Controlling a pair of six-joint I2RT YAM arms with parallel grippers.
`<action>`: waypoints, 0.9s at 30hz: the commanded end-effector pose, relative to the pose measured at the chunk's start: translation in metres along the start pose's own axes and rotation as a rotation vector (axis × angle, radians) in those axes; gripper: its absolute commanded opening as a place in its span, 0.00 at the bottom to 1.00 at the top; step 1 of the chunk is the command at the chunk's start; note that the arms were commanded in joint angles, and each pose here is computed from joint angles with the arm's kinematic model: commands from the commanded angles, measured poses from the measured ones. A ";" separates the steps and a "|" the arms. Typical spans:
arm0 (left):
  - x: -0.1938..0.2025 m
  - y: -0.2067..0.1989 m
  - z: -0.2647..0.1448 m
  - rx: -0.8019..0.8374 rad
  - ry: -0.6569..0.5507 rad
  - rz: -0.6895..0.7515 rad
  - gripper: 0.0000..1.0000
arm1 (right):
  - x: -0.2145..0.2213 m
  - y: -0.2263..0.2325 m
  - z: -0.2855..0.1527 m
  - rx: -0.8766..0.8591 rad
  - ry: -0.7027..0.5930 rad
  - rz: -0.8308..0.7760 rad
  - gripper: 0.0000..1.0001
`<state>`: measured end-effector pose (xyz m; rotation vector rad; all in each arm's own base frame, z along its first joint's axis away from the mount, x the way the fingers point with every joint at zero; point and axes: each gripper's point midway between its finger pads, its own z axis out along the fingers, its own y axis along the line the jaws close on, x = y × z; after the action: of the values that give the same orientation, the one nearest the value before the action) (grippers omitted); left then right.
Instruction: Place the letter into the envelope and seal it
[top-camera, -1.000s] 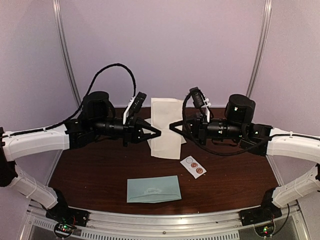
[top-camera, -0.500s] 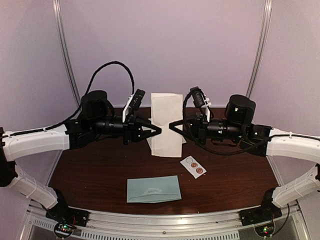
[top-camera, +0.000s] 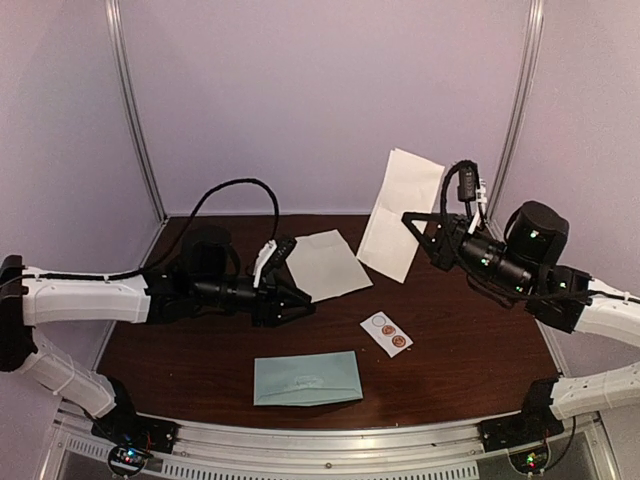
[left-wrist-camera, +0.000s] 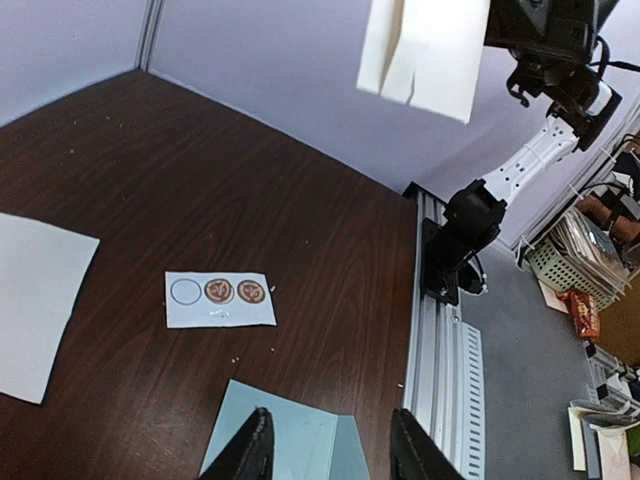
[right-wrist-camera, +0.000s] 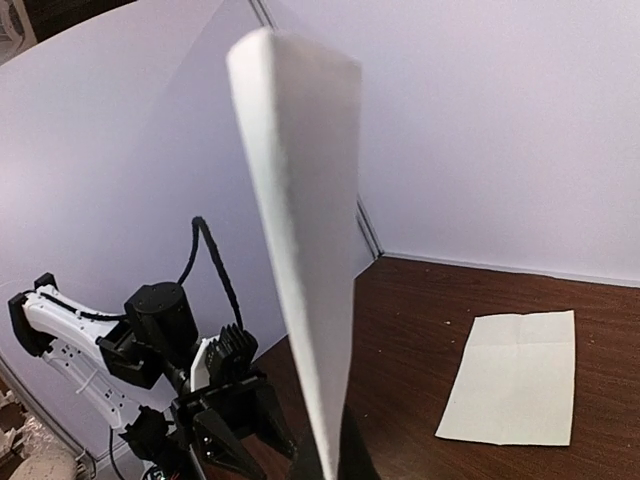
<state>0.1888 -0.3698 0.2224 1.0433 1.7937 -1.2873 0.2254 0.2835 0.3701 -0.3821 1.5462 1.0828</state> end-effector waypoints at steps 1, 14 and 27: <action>0.018 0.004 0.021 -0.004 0.024 -0.070 0.37 | 0.005 -0.046 -0.011 0.240 -0.023 0.024 0.00; 0.082 0.017 0.093 0.035 0.218 -0.174 0.26 | 0.017 -0.053 -0.009 0.266 0.009 0.030 0.00; 0.129 0.043 0.134 0.012 0.367 -0.215 0.24 | 0.019 -0.059 -0.013 0.295 0.011 0.017 0.00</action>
<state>0.1780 -0.4539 0.0585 1.1421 2.2482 -1.3085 0.2529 0.2555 0.3269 -0.1960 1.6960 0.8783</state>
